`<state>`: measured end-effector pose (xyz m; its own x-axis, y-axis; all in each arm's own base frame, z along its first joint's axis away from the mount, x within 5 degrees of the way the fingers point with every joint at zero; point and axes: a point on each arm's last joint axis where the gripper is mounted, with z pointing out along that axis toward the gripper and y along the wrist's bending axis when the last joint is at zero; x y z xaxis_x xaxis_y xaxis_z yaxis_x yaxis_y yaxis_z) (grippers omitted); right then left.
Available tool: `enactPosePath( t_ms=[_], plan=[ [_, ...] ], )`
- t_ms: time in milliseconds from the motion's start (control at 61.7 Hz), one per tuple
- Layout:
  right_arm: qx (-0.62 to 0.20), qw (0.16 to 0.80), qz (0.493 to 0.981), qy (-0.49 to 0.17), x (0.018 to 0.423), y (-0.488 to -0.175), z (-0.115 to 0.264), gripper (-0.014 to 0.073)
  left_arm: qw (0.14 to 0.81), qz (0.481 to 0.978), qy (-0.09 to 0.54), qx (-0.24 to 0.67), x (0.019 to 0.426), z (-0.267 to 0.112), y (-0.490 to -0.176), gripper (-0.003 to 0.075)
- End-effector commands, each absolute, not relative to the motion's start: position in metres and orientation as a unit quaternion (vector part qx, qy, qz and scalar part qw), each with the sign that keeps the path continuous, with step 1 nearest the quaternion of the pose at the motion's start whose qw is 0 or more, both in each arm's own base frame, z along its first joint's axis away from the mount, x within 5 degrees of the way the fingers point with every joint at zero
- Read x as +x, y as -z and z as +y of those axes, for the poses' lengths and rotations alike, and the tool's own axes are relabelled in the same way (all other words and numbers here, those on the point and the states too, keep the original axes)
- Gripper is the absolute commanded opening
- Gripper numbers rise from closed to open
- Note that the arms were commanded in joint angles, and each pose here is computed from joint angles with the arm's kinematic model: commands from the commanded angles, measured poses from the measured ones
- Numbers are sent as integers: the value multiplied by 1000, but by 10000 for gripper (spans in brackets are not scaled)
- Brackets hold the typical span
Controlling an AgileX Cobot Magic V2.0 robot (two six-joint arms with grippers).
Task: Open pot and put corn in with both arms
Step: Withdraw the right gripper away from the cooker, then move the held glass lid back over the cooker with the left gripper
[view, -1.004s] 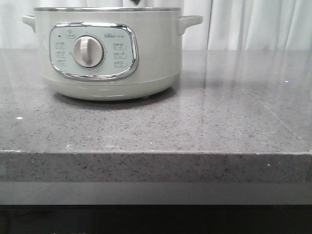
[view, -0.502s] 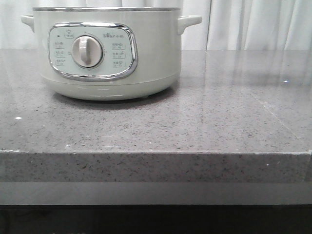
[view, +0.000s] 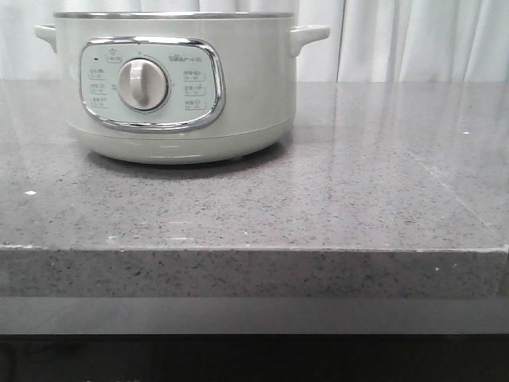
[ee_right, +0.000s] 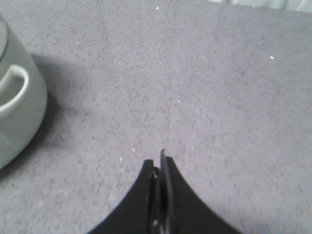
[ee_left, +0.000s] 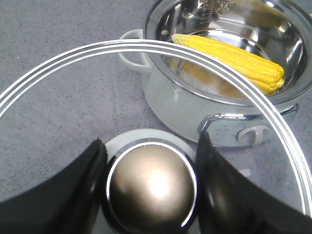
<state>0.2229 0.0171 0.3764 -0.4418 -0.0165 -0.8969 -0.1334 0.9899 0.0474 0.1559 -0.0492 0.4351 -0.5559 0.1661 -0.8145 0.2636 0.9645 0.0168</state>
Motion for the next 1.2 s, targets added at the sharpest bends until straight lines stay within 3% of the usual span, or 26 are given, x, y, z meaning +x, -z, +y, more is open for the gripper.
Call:
enactPosePath(
  t_ms=[0, 308, 599, 794, 1020, 1182],
  plan=[
    [-32, 591, 805, -46, 194, -383, 13, -65, 531, 836, 71, 115, 153, -49, -459, 81],
    [-18, 651, 758, -42, 117, -336, 9, -67, 531, 836, 71, 115, 153, -49, -459, 81],
    [-15, 686, 726, -42, 84, -316, 7, -67, 531, 836, 71, 116, 160, -51, -460, 81],
    [-15, 686, 727, -42, 84, -315, 7, -67, 495, 858, 66, 122, 200, -67, -469, 81],
    [-15, 684, 728, -42, 84, -314, 7, -67, 486, 850, 125, 160, 259, -103, -486, 82],
    [-15, 684, 728, -42, 84, -314, 7, -67, 479, 851, 130, 173, 298, -126, -489, 82]
  ],
)
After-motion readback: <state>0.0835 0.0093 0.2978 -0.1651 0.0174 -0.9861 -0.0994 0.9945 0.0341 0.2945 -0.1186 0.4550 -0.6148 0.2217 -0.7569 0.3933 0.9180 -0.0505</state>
